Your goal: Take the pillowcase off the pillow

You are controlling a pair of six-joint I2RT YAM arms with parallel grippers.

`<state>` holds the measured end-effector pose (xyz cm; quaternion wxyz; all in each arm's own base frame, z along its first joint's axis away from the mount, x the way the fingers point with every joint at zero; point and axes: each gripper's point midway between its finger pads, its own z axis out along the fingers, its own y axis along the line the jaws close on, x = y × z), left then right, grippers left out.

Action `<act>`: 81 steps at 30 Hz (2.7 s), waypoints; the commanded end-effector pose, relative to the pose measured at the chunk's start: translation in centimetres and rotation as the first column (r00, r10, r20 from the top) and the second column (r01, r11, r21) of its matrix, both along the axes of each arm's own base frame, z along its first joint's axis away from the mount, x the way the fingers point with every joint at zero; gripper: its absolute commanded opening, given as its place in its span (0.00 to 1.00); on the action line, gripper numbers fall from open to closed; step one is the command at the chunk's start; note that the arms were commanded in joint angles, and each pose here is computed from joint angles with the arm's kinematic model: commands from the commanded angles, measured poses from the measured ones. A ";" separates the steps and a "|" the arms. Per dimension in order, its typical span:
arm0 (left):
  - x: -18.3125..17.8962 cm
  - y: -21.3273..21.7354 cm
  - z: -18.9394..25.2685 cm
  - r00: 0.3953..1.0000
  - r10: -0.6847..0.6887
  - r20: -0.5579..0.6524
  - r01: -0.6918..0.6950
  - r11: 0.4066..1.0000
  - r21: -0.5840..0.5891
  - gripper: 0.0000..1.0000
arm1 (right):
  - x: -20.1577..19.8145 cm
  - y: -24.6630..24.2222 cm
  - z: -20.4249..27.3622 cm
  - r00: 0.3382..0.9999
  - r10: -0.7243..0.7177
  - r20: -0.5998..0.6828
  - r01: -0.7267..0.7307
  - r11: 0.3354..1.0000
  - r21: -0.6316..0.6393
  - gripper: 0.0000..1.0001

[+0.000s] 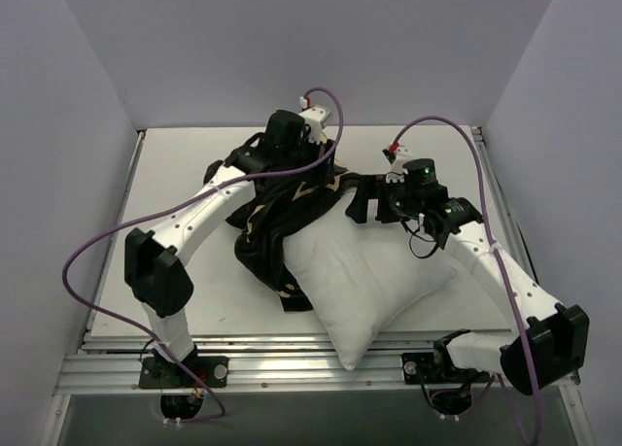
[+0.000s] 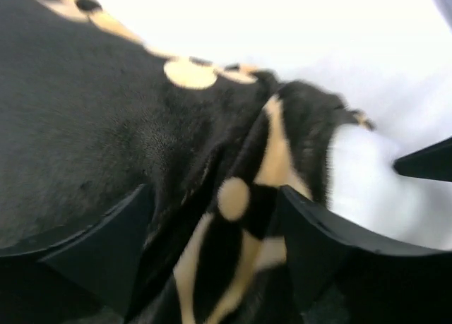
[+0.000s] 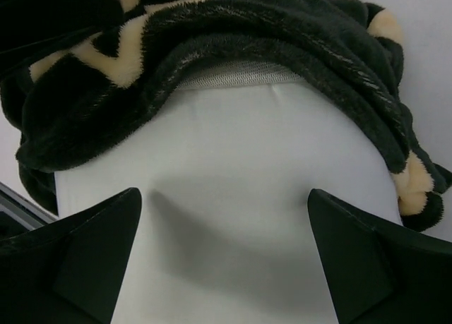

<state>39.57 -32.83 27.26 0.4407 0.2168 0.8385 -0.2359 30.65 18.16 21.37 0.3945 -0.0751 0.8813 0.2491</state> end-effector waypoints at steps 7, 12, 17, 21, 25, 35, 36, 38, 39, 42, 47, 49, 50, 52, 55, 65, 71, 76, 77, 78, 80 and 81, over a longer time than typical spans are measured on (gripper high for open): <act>2.1 0.5 -6.5 0.996 0.021 -0.083 -0.007 0.987 0.158 0.28 | 0.7 2.9 -6.7 0.985 0.115 -0.129 -0.115 0.993 0.003 0.93; 3.5 1.7 -6.3 0.994 0.088 -0.059 -0.079 0.988 0.133 0.02 | -1.4 5.7 -9.4 0.961 0.214 -0.173 -0.228 0.972 -0.065 0.16; 6.2 7.0 -5.8 0.953 0.303 -0.020 -0.298 0.946 0.128 0.02 | -3.2 6.3 -8.7 0.956 0.243 -0.162 -0.257 0.964 -0.065 0.00; 7.9 13.4 -3.7 0.862 0.507 0.023 -0.507 0.858 0.076 0.02 | -4.7 5.2 -6.2 0.955 0.257 -0.147 -0.270 0.960 -0.078 0.00; 9.0 19.8 -0.8 0.734 0.672 0.093 -0.677 0.736 0.021 0.02 | -6.7 3.5 -2.2 0.966 0.244 -0.083 -0.251 0.965 -0.074 0.00; 10.5 26.5 0.2 0.576 0.802 0.160 -0.816 0.576 0.053 0.02 | -8.9 -0.3 2.6 0.989 0.146 0.011 -0.145 0.987 -0.074 0.00; 10.6 26.2 -0.4 0.586 0.799 0.137 -0.810 0.583 0.063 0.02 | -8.8 -0.6 2.6 0.991 0.133 0.021 -0.131 0.989 -0.072 0.00; 10.8 25.2 -3.0 0.607 0.791 0.072 -0.794 0.602 0.084 0.02 | -8.3 -1.2 1.2 0.994 0.112 -0.014 -0.113 0.991 -0.076 0.00; 11.0 23.9 -4.3 0.642 0.766 0.022 -0.766 0.640 0.061 0.02 | -7.9 -1.1 0.4 0.993 0.110 -0.036 -0.113 0.990 -0.083 0.00; 11.0 20.7 -5.8 0.728 0.683 -0.060 -0.684 0.729 -0.006 0.03 | -7.2 -0.2 -0.7 0.993 0.114 -0.044 -0.117 0.990 -0.074 0.00; 10.5 16.1 -0.9 0.832 0.553 0.041 -0.543 0.827 -0.142 0.34 | -5.7 1.5 0.3 0.993 0.114 0.012 -0.112 0.990 -0.084 0.18; 9.9 15.4 1.4 0.848 0.524 0.074 -0.504 0.843 -0.190 0.46 | -4.9 2.0 1.2 0.993 0.109 0.037 -0.104 0.989 -0.105 0.33; 8.8 15.4 3.5 0.852 0.515 0.100 -0.484 0.845 -0.226 0.60 | -4.8 2.4 1.3 0.992 0.118 0.044 -0.112 0.986 -0.120 0.47; 6.7 15.7 7.4 0.848 0.506 0.160 -0.449 0.844 -0.292 0.74 | -3.9 2.4 2.2 0.993 0.088 0.077 -0.074 0.983 -0.165 0.59; 2.7 16.5 9.1 0.850 0.493 0.185 -0.428 0.852 -0.301 0.92 | -3.5 2.2 3.3 0.988 0.060 0.142 -0.024 0.969 -0.244 0.77; -10.4 19.8 -1.4 0.863 0.499 -0.078 -0.504 0.840 -0.201 0.96 | -6.6 6.9 4.8 0.934 0.216 0.284 -0.086 0.909 -0.407 0.96; -14.7 20.9 -5.5 0.867 0.478 -0.140 -0.496 0.853 -0.164 0.96 | -10.6 10.9 1.6 0.891 0.388 0.235 -0.223 0.826 -0.518 1.00; -16.0 20.9 -6.4 0.875 0.458 -0.158 -0.482 0.858 -0.178 0.96 | -13.5 12.5 -1.9 0.864 0.476 0.162 -0.309 0.757 -0.576 1.00; -16.2 20.8 -6.8 0.877 0.450 -0.169 -0.476 0.863 -0.173 0.96 | -13.8 12.6 -3.0 0.865 0.481 0.140 -0.317 0.743 -0.590 1.00; -16.2 20.7 -6.9 0.876 0.450 -0.174 -0.478 0.861 -0.175 0.96 | -14.0 12.7 -3.7 0.865 0.485 0.129 -0.322 0.733 -0.599 1.00; -16.5 20.1 -7.3 0.886 0.420 -0.195 -0.454 0.871 -0.187 0.96 | -13.6 12.0 -6.0 0.881 0.462 0.102 -0.292 0.700 -0.652 1.00; -16.5 20.1 -7.6 0.884 0.421 -0.203 -0.457 0.869 -0.189 0.96 | -13.5 11.7 -6.9 0.887 0.453 0.090 -0.283 0.688 -0.668 1.00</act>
